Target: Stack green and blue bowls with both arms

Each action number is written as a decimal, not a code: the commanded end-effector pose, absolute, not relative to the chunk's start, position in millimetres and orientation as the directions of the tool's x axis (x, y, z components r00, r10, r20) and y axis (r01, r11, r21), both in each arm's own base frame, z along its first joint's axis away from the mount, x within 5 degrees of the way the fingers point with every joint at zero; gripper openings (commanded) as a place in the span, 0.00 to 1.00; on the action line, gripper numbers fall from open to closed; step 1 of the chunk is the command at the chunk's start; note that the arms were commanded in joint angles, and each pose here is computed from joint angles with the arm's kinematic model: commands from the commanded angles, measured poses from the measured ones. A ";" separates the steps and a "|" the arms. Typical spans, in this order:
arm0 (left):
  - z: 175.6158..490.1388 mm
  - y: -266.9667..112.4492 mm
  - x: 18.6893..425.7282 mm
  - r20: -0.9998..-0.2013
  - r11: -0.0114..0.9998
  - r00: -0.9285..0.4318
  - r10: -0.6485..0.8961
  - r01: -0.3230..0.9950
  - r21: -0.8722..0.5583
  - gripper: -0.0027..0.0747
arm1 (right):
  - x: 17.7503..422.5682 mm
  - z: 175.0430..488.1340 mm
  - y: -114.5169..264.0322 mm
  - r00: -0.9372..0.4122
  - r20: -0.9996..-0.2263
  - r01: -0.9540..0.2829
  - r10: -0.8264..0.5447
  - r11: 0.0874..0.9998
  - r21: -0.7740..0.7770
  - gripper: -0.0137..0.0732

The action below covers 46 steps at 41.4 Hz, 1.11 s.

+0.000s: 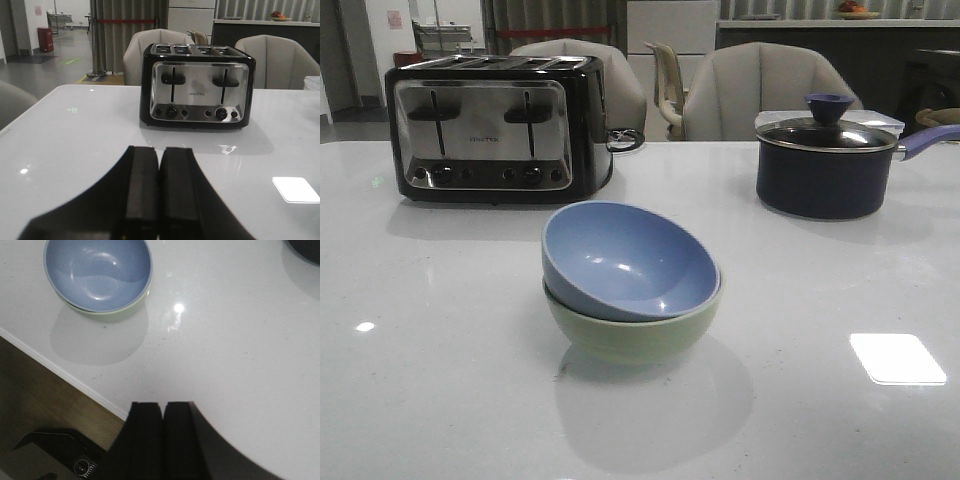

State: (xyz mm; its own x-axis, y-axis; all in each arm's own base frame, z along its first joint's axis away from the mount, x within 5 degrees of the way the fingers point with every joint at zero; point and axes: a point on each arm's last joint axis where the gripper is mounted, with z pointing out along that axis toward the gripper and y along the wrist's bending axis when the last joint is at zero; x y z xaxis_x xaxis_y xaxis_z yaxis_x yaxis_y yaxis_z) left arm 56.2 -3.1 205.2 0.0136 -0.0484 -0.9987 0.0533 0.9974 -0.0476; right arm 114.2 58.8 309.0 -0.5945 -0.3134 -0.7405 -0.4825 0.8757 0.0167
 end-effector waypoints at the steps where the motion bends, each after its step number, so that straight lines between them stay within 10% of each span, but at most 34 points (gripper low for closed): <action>1: 209.3 -4.0 54.6 -0.991 0.996 0.119 -0.056 0.080 -0.047 0.16 | 117.2 322.2 59.5 -0.528 -0.797 -0.483 -0.292 0.875 0.000 0.20; 46: 209.4 -4.6 54.7 -0.991 0.995 0.119 -0.056 0.090 -0.045 0.16 | 117.2 322.2 59.5 -0.528 -0.797 -0.483 -0.292 0.875 0.000 0.20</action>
State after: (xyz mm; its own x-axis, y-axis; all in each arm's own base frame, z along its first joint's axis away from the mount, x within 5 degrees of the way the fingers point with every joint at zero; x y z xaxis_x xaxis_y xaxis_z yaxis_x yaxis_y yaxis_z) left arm 56.1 -4.7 206.7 0.0300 -0.0365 -0.9989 0.0825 0.9960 -0.0339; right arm 114.2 58.8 309.0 -0.5936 -0.3151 -0.7406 -0.4836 0.8752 0.0153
